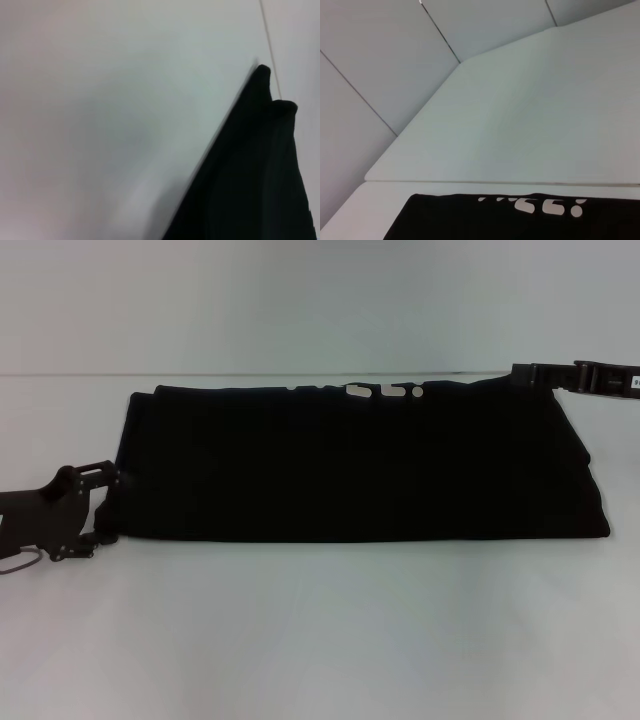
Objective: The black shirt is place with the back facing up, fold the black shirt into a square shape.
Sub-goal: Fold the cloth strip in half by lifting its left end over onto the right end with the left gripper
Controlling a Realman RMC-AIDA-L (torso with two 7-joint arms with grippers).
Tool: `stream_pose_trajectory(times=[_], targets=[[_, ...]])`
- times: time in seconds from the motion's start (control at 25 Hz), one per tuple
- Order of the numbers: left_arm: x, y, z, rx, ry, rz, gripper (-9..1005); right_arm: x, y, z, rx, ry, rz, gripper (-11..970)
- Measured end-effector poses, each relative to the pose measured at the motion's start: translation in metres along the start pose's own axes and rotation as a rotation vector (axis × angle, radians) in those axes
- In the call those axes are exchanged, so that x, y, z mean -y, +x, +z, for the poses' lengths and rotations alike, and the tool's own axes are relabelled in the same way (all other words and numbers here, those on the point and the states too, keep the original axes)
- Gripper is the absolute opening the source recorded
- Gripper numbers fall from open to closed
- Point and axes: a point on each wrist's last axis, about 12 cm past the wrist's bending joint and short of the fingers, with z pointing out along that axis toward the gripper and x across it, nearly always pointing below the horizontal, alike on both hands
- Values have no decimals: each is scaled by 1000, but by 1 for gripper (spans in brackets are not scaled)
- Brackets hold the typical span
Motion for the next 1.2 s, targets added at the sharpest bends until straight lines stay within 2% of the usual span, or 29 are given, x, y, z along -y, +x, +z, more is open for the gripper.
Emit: stream_pose_trajectory(times=[0.76,1.2], targets=[[4,-2,5,19,-1,46,844,2,-2,-3,13,2,3,625],[12,-3,9,20,6,126,844,2,-3,-3,15,3,1,625]])
